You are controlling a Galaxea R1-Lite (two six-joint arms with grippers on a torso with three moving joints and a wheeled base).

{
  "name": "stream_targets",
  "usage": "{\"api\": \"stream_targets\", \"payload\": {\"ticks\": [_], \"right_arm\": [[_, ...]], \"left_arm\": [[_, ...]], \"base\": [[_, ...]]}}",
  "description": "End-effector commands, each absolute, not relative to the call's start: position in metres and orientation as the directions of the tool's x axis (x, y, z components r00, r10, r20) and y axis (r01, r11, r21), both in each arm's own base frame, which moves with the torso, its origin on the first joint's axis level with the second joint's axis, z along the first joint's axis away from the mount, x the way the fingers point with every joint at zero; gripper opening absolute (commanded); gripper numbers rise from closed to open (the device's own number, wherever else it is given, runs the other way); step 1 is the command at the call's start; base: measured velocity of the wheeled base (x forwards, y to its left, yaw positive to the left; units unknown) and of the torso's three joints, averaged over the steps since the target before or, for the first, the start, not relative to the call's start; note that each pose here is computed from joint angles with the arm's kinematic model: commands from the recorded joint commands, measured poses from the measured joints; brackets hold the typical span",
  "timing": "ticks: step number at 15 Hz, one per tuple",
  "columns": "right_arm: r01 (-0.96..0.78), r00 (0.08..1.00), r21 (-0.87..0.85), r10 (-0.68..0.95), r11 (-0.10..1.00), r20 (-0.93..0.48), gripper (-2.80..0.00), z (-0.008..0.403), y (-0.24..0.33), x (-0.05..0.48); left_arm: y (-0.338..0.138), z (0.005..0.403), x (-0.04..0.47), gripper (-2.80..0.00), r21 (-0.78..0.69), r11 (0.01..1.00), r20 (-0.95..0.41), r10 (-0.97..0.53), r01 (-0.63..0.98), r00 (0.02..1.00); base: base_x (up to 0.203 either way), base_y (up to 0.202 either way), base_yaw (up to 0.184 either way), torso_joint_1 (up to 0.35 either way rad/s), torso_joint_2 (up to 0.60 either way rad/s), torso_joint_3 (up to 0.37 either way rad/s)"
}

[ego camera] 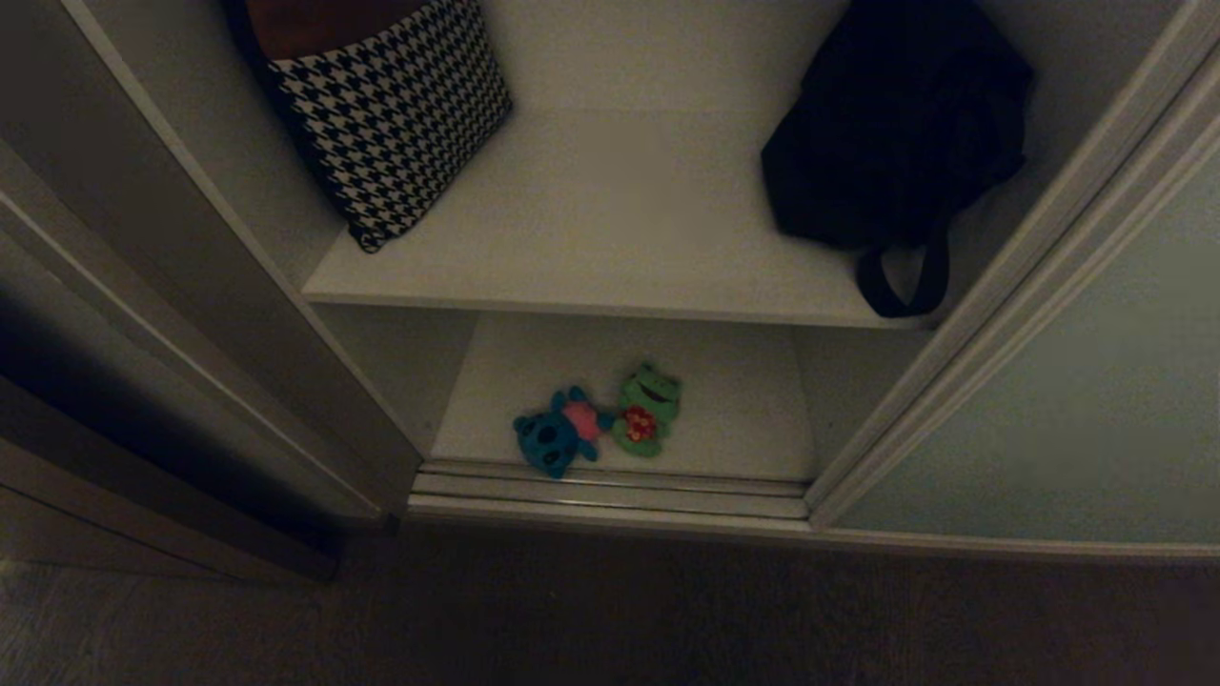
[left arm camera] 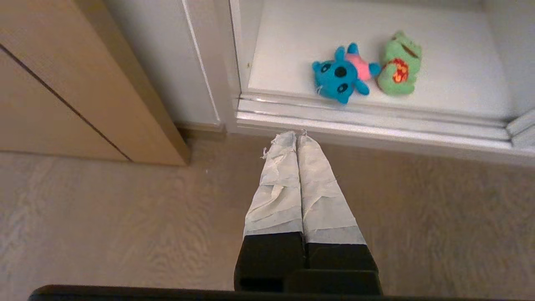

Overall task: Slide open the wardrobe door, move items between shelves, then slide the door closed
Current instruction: Place the blue doll on the higher shelf

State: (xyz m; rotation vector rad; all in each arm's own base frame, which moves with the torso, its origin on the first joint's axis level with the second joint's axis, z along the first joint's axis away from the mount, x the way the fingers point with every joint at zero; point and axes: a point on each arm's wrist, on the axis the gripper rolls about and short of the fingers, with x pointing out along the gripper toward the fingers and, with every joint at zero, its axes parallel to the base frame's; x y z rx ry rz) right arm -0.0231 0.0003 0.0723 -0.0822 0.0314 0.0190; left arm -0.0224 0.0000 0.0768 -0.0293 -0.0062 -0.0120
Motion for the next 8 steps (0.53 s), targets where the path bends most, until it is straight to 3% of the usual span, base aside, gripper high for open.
{"api": "stream_targets", "payload": {"ticks": [1,8], "right_arm": [[-0.021,0.999,-0.082,0.018,0.996,-0.032,-2.8,0.0722,0.0003,-0.0231],[-0.021,0.999,-0.082,0.018,0.996,-0.032,-2.8,0.0723,0.0003,-0.0231]], "left_arm": [[0.0,0.0769,-0.0228,-2.8,-0.034,0.999,0.014,-0.011,0.011,1.0],[0.0,0.077,-0.0232,-2.8,-0.031,0.999,0.01,-0.011,0.011,1.0]], "base": [[0.0,0.0,0.0,0.0,0.0,0.0],[0.0,0.0,0.0,0.0,0.0,-0.005]]}}
